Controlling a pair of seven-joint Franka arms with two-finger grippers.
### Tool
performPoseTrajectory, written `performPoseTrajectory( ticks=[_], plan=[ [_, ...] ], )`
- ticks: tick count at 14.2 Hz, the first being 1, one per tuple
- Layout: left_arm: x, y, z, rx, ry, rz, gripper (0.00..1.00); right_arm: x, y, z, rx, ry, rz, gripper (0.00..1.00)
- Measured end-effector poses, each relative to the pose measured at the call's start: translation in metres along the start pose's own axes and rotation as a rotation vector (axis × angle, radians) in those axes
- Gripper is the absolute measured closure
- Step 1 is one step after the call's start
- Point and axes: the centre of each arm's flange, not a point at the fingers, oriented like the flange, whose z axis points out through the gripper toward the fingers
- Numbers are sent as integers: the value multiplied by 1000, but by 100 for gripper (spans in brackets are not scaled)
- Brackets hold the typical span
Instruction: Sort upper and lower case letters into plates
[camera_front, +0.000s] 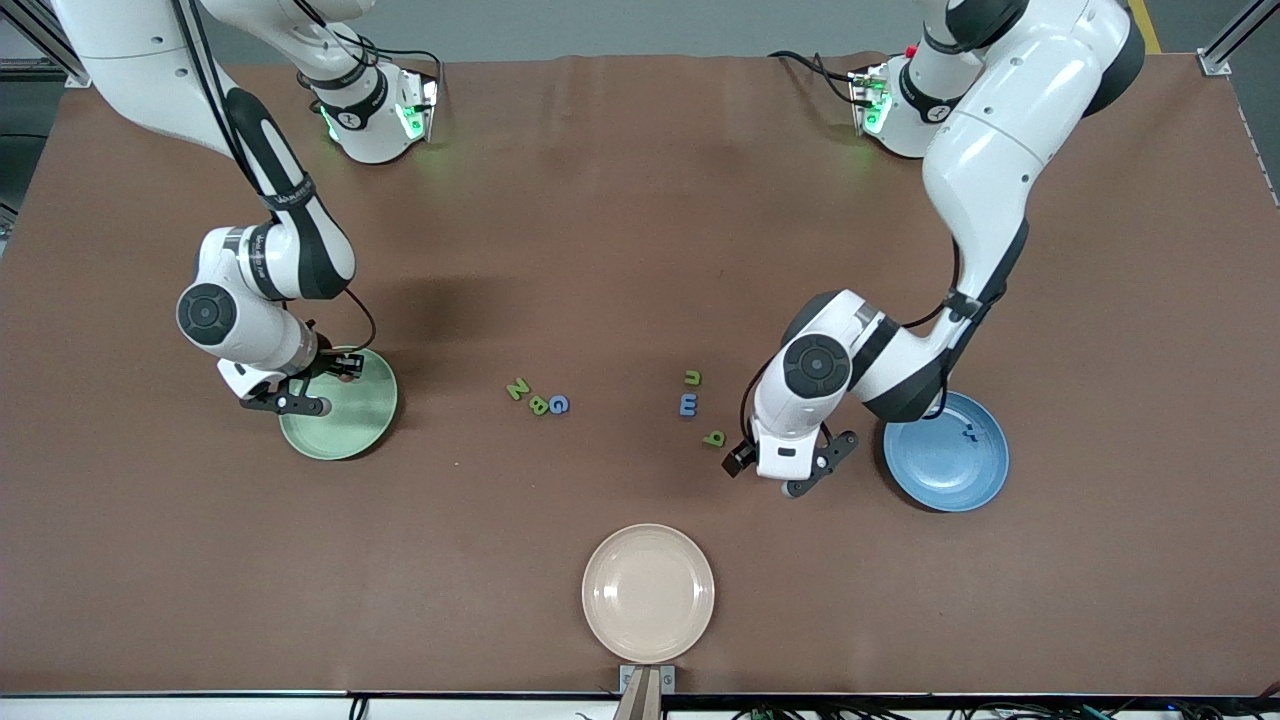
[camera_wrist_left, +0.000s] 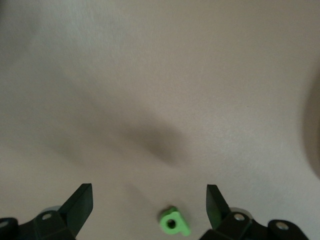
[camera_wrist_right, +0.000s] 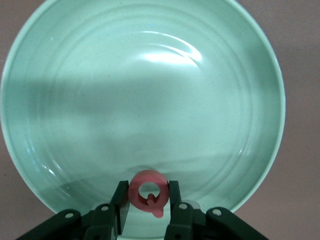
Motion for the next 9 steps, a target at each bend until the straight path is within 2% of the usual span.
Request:
performPoseTrajectory(
  ticks=[1,3,4,5,7,9],
  plan=[
    [-4,4,6,-1,-6,-46,0,0,0,0,0,1,0,59],
    [-16,10,15,0,-14,-142,4,4,-1,-5,2,13,-1,40],
    [-23,12,19,5,-10,-178,11,9,-3,-11,4,25,-3,31],
    [-31,14,25,13,3,-201,11,15,-6,-19,6,33,-7,20],
    [-43,15,37,32,43,-225,22,25,-23,-38,8,41,-15,2],
    [-50,15,44,42,59,-235,24,34,-51,-61,12,68,6,0]
  ],
)
